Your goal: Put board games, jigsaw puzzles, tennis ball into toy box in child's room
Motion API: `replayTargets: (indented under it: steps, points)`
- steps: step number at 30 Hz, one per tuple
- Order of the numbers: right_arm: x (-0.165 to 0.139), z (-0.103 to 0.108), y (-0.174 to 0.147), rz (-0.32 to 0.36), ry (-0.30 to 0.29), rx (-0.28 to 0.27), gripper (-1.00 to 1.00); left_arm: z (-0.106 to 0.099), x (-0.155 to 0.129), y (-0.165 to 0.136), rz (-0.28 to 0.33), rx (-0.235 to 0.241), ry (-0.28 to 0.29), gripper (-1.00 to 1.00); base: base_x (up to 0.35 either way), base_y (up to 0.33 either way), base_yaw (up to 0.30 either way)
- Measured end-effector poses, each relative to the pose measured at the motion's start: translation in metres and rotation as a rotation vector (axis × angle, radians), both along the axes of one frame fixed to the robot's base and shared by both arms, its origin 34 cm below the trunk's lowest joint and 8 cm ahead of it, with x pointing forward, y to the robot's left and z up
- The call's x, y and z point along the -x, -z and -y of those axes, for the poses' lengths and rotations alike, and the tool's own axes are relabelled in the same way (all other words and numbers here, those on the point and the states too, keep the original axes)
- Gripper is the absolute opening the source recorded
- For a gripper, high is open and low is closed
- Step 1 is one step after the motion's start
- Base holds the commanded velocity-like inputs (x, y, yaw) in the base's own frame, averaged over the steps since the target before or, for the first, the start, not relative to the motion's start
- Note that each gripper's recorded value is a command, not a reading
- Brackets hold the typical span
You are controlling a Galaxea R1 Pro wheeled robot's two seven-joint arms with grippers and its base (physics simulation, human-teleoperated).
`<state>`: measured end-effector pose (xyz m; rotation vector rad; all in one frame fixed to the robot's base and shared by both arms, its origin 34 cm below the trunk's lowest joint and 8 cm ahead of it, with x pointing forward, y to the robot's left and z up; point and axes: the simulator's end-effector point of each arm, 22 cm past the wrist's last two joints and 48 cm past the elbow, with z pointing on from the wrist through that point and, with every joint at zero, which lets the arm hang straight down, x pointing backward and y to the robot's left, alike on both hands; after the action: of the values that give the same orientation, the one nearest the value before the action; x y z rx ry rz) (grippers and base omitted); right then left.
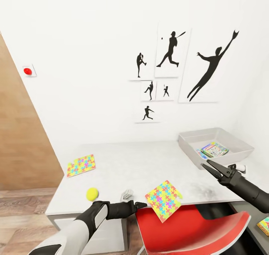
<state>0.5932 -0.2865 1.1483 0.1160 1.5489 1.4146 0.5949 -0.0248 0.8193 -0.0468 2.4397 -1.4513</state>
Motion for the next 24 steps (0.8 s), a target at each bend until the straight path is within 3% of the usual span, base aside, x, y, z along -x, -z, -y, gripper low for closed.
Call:
replayTargets:
  steps: [24]
  points:
    - [0.0000, 0.0000, 0.0002, 0.000, 0.000, 0.001, 1.00, 0.0000, -0.0002, -0.0001, 0.001, 0.000, 0.000, 1.00, -0.006, -0.106, 0.000]
